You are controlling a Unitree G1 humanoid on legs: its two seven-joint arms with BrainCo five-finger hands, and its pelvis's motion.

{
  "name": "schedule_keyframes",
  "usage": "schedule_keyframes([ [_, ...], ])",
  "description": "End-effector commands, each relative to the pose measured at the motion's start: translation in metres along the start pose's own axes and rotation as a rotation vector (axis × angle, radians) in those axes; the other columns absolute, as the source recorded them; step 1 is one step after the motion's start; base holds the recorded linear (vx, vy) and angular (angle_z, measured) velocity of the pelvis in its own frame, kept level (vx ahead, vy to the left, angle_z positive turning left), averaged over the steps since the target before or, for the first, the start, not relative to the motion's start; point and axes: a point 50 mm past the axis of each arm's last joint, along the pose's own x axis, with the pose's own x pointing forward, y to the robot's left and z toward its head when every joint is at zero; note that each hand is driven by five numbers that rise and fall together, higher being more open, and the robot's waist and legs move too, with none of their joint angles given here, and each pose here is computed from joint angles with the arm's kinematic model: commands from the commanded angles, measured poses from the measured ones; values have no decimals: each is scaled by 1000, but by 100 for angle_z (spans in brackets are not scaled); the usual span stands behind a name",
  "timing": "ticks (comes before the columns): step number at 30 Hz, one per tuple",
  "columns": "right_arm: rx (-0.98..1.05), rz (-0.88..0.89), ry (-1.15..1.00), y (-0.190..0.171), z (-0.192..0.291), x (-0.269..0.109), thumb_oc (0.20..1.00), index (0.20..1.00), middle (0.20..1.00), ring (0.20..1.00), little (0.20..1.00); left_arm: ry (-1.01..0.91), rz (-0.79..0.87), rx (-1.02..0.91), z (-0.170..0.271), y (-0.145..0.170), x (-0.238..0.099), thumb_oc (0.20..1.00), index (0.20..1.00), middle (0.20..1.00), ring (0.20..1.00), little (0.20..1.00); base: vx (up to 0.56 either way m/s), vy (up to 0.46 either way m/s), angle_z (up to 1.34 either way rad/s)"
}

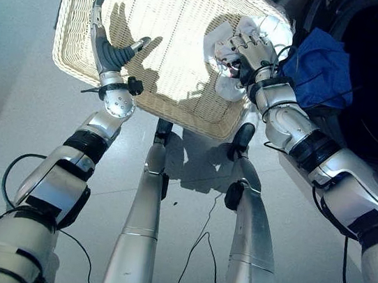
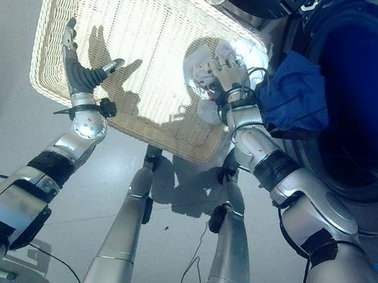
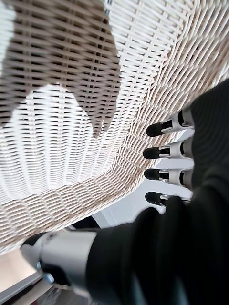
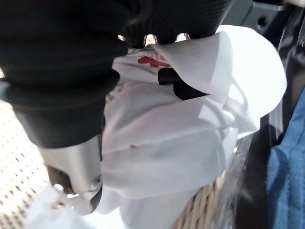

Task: Put the clothes into the washing machine.

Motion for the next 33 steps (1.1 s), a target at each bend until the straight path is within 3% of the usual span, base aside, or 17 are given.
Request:
schedule_keyframes([
  [1,-191,-69,105,-2,-30,4,1000,1000,1000,1000,1000,-15,76,-120,15,-5,6,1000,1000,1000,1000,1000,0,0,0],
  [5,-242,-65,121,2,-36,4,1000,1000,1000,1000,1000,-19,77,-128,16,-8,5,1000,1000,1000,1000,1000,0,7,2],
  [6,-326,-58,128,8,-43,4,937,937,937,937,937,-23,82,-143,19,-12,3,1000,1000,1000,1000,1000,1,30,5],
  [7,-350,-52,127,10,-45,4,523,523,523,523,523,-25,84,-148,19,-13,3,1000,1000,1000,1000,1000,0,31,3],
  [8,-371,-42,123,14,-47,3,200,200,200,200,200,-24,86,-150,20,-14,2,1000,1000,1000,1000,1000,0,0,0],
  [22,-284,-53,141,34,-64,-5,200,200,200,200,200,1,93,-153,17,-16,0,1000,1000,1000,1000,1000,0,0,0],
  [26,-144,-27,159,42,-65,-9,200,200,200,200,200,12,93,-153,13,-16,-5,1000,1000,1000,1000,1000,0,0,0],
  [27,53,12,201,47,-65,-10,200,200,200,200,200,14,92,-155,13,-16,-5,1000,1000,1000,1000,1000,0,0,0],
  [28,90,24,207,46,-65,-9,200,200,200,200,200,9,95,-158,15,-16,-3,1000,1000,1000,1000,1000,0,0,0],
  [33,943,85,273,50,-43,-12,200,200,200,200,200,21,76,-148,11,-11,-2,1000,1000,1000,1000,1000,0,0,0],
])
